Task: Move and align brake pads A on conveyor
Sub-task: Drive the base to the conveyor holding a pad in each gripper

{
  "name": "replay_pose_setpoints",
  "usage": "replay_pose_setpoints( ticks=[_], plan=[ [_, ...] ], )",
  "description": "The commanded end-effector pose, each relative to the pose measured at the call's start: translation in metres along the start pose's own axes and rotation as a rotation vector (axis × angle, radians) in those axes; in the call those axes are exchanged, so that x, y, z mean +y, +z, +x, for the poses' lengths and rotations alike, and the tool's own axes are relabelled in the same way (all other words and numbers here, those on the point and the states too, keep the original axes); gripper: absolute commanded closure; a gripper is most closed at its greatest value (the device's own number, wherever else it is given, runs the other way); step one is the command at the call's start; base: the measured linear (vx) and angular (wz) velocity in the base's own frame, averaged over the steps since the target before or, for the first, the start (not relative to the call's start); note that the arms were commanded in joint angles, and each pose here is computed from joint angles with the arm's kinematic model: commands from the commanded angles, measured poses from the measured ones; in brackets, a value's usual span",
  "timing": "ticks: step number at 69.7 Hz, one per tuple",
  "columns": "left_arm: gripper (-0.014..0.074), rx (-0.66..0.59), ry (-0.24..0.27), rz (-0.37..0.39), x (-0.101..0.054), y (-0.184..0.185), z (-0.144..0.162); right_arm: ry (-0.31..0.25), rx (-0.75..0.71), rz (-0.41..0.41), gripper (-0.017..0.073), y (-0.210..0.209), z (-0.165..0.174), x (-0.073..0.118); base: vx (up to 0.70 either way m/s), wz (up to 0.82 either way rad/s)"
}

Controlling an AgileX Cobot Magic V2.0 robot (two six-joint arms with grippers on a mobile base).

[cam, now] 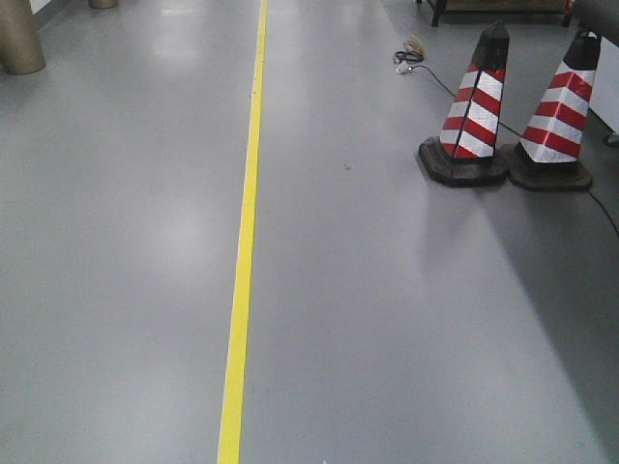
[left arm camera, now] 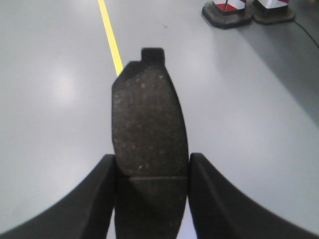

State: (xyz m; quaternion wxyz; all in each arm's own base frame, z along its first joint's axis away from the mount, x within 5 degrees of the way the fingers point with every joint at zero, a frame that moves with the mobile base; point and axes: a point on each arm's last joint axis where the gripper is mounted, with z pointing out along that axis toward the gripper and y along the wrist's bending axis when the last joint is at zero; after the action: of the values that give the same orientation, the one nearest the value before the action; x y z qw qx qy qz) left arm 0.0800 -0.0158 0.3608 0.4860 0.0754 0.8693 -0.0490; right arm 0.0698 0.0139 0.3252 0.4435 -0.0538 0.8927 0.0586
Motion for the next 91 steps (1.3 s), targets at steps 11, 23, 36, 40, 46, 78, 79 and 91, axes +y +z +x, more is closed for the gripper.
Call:
replay_pose_setpoints(
  ticks=[11,23,36,40,46,78,79,91],
  plan=[
    [0.06,-0.104,0.007,0.014,-0.0012,-0.0045,-0.0143,-0.005,-0.099,0.004,0.0563,-0.0057,-0.0135,0.0003,0.82,-0.03],
    [0.06,-0.104,0.007,0.014,-0.0012,-0.0045,-0.0143,-0.005,-0.099,0.004,0.0563,-0.0057,-0.0135,0.0003,0.81,0.02],
    [0.06,-0.104,0.007,0.014,-0.0012,-0.0045,-0.0143,-0.005,-0.104,0.005,0.0563,-0.0057,-0.0139,0.0002,0.79,0.04],
    [0.06,-0.104,0.007,0.014,-0.0012,-0.0045,-0.0143,-0.005,-0.105,0.005,0.0563,-0.0057,-0.014,0.0002,0.77,0.0],
    [0.06,-0.104,0.007,0.014,-0.0012,-0.0045,-0.0143,-0.005,-0.103,0.005,0.0563,-0.0057,-0.0138,0.0002,0.77,-0.02],
    [0.06,-0.104,0.007,0.014,-0.0012,-0.0045,-0.0144,-0.005,-0.103,0.005,0.0563,-0.0057,-0.0138,0.0002,0.73,-0.07],
    [0.06,-0.104,0.007,0.014,-0.0012,-0.0045,-0.0144,-0.005,-0.103,0.005,0.0563,-0.0057,-0.0138,0.0002,0.67,-0.04],
    [0.06,-0.104,0.007,0.014,-0.0012,-0.0045,-0.0144,-0.005,-0.103,0.005,0.0563,-0.0057,-0.0138,0.0002,0.63,0.0]
  ],
)
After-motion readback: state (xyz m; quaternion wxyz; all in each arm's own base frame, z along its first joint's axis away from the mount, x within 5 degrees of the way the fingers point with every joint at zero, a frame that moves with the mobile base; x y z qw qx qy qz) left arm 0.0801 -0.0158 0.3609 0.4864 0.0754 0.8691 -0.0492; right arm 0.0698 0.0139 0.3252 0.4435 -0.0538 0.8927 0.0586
